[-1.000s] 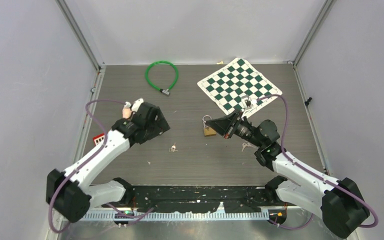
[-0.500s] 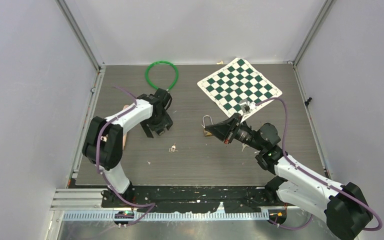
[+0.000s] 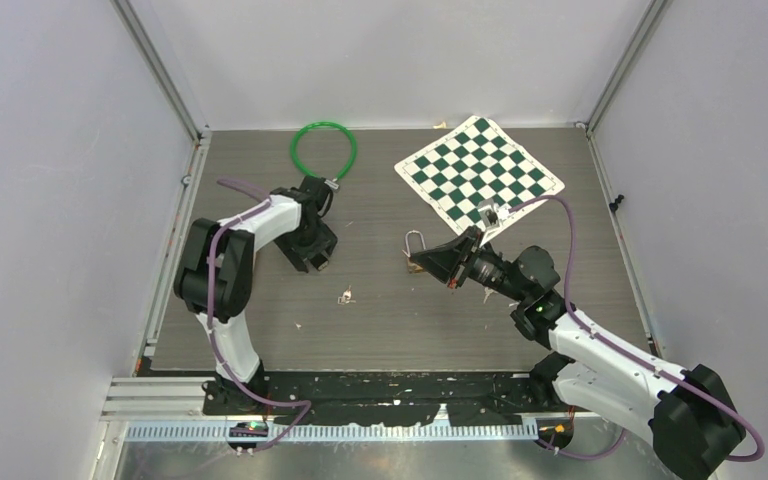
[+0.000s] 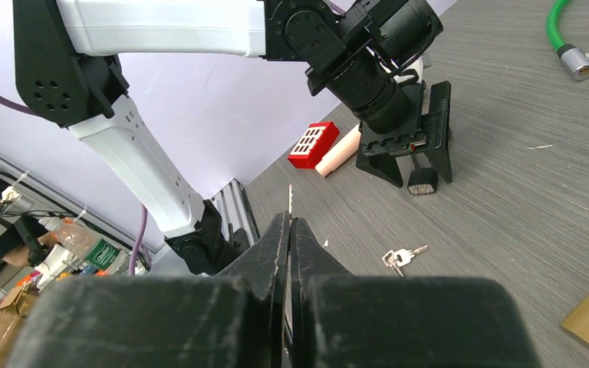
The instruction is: Unlock with the key
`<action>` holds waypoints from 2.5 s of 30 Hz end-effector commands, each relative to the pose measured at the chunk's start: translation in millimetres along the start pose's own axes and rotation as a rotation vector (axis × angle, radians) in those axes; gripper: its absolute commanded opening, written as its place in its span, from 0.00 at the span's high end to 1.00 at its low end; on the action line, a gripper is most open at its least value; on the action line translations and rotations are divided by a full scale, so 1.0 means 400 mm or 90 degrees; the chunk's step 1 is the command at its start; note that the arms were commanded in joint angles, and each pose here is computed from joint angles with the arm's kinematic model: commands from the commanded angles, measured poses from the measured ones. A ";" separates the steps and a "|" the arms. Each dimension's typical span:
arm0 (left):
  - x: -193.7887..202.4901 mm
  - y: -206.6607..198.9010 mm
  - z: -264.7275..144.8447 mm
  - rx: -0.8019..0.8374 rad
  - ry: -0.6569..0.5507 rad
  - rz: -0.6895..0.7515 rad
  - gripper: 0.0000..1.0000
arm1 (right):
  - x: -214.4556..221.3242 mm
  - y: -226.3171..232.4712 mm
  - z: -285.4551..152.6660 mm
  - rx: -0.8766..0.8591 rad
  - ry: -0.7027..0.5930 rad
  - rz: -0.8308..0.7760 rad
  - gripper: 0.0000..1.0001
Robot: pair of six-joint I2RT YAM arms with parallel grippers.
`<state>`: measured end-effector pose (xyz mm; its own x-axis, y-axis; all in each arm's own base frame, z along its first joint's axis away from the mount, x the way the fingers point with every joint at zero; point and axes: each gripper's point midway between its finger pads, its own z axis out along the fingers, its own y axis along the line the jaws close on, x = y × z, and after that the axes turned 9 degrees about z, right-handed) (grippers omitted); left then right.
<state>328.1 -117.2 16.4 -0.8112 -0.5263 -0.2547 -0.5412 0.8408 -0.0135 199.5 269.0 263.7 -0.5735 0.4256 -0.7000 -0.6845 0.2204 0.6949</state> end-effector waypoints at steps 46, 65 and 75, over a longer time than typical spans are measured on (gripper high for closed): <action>0.048 -0.170 -0.407 0.454 -0.027 -0.170 1.00 | 0.096 -0.020 0.041 0.102 0.125 0.002 0.95; 0.200 -0.189 -0.588 0.613 -0.023 -0.079 1.00 | 0.107 -0.009 0.089 0.147 0.111 -0.001 0.95; 0.215 -0.206 -0.607 0.612 -0.034 -0.064 1.00 | 0.081 -0.019 0.085 0.160 0.067 -0.005 0.95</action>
<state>239.8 -252.6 196.9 -0.7721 -0.5946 -0.2243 -0.2377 0.5975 -0.7658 195.3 309.3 212.7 -0.6754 0.2681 -0.6869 -0.5277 0.4749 0.7043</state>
